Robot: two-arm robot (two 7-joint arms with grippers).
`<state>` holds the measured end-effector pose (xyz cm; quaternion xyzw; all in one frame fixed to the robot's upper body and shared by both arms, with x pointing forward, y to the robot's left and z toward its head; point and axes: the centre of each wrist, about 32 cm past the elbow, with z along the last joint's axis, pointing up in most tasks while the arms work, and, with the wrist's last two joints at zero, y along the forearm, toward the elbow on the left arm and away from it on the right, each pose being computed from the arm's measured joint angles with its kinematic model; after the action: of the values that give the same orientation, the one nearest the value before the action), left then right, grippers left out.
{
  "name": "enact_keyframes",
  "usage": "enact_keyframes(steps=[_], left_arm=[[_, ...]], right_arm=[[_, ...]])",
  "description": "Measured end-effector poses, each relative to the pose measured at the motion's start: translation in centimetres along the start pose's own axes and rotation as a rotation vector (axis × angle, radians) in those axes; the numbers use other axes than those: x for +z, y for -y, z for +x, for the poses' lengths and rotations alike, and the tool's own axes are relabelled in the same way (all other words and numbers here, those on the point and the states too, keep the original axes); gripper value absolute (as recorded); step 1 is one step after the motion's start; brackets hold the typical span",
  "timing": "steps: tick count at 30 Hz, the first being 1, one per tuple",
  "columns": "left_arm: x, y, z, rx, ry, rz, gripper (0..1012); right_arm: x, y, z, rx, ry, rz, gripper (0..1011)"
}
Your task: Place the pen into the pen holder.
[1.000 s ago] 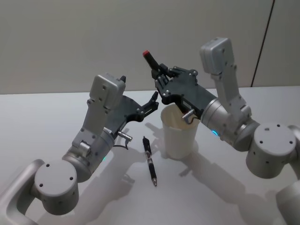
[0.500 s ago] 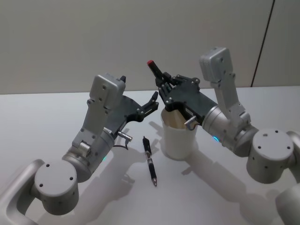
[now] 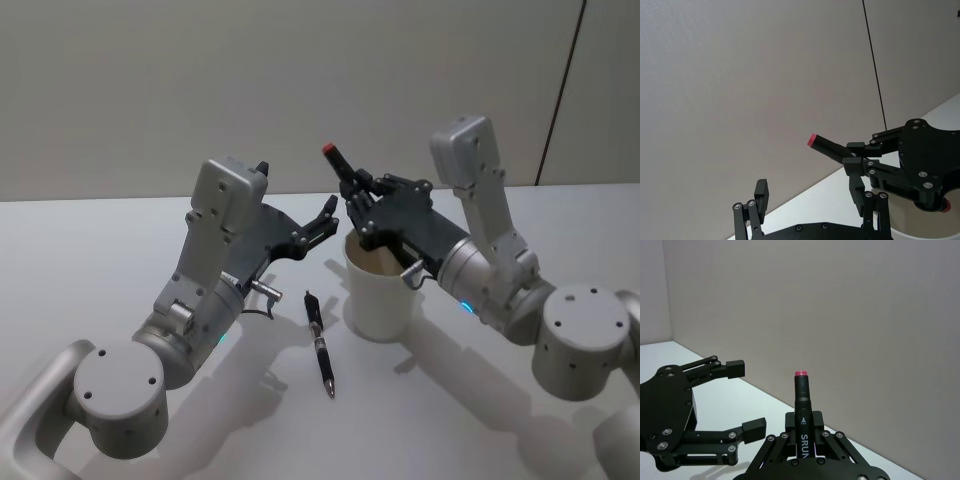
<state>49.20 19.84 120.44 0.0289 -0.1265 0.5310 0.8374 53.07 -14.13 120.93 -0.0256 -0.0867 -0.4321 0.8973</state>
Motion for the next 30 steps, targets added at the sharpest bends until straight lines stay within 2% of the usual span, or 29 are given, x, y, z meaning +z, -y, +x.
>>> enact_keyframes(steps=[20,23,25,26,27,29,30], left_arm=[[0.0,0.0,0.0,0.0,0.0,0.0,1001],[0.0,0.0,0.0,0.0,0.0,0.0,1001],[0.0,0.0,0.0,0.0,0.0,0.0,1001],[0.0,0.0,0.0,0.0,0.0,0.0,1001],[0.0,0.0,0.0,0.0,0.0,0.0,1001],[0.0,0.0,0.0,0.0,0.0,0.0,1001],[0.0,0.0,0.0,0.0,0.0,0.0,1001]], right_arm=[[-0.43,0.86,0.31,-0.003,-0.009,-0.015,196],[-0.44,0.92,0.33,-0.003,-0.009,-0.015,238],[-0.45,0.96,0.35,-0.003,-0.01,-0.016,336],[-0.45,0.96,0.35,-0.003,-0.01,-0.016,336],[-0.45,0.98,0.36,-0.004,-0.01,-0.016,396],[-0.46,1.01,0.37,-0.004,-0.01,-0.016,431],[-0.45,1.02,0.38,-0.004,-0.01,-0.016,487]])
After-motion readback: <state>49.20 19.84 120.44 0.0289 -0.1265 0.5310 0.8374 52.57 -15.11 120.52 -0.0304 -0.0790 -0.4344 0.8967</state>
